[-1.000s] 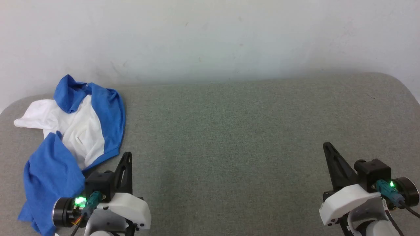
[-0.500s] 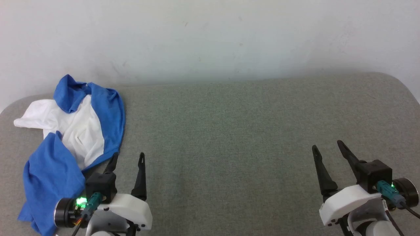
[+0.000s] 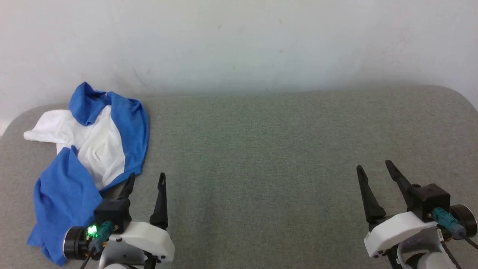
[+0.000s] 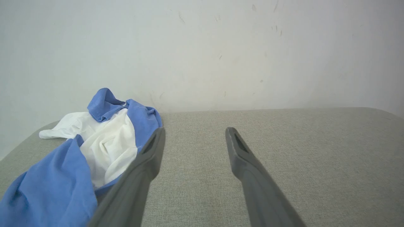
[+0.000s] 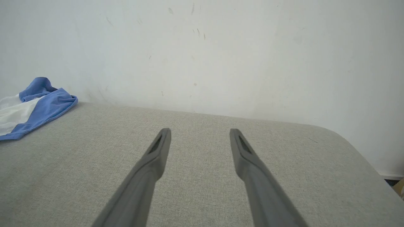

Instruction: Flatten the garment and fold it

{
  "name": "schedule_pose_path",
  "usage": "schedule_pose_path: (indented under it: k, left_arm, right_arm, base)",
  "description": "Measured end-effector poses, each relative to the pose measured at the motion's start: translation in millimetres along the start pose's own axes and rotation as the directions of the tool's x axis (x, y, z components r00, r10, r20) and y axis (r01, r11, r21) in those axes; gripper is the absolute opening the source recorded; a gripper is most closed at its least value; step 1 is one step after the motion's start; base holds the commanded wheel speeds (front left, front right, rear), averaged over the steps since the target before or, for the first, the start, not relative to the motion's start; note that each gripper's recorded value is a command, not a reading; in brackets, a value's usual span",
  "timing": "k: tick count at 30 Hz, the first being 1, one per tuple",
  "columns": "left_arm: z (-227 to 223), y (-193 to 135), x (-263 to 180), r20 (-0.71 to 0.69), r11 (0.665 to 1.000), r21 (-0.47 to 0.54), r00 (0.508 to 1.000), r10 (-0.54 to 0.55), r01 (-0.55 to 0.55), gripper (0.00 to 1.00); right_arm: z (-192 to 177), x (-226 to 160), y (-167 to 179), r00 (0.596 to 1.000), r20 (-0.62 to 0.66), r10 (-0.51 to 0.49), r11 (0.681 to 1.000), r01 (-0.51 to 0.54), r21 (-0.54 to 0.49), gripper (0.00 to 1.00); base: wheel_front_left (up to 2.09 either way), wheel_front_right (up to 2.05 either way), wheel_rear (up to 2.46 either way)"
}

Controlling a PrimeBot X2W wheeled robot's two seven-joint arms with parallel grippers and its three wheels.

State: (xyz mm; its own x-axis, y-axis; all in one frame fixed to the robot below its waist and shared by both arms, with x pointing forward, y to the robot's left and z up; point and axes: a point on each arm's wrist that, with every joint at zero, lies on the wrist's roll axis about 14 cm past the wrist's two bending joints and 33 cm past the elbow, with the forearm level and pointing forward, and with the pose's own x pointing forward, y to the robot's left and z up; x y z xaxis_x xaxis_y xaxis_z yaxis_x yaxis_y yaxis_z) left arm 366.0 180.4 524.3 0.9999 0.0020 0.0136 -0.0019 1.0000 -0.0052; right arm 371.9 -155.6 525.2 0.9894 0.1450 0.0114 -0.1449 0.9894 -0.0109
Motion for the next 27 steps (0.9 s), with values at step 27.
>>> schedule_pose_path:
  k: [27]
  left_arm:
    - [5,60,-36,0.05,0.979,-0.08,0.98,0.191,-0.186,1.0]
  right_arm:
    - [8,23,53,0.986,0.036,0.162,0.987,-0.162,0.013,1.0]
  base:
    - [0.0,0.0,0.0]
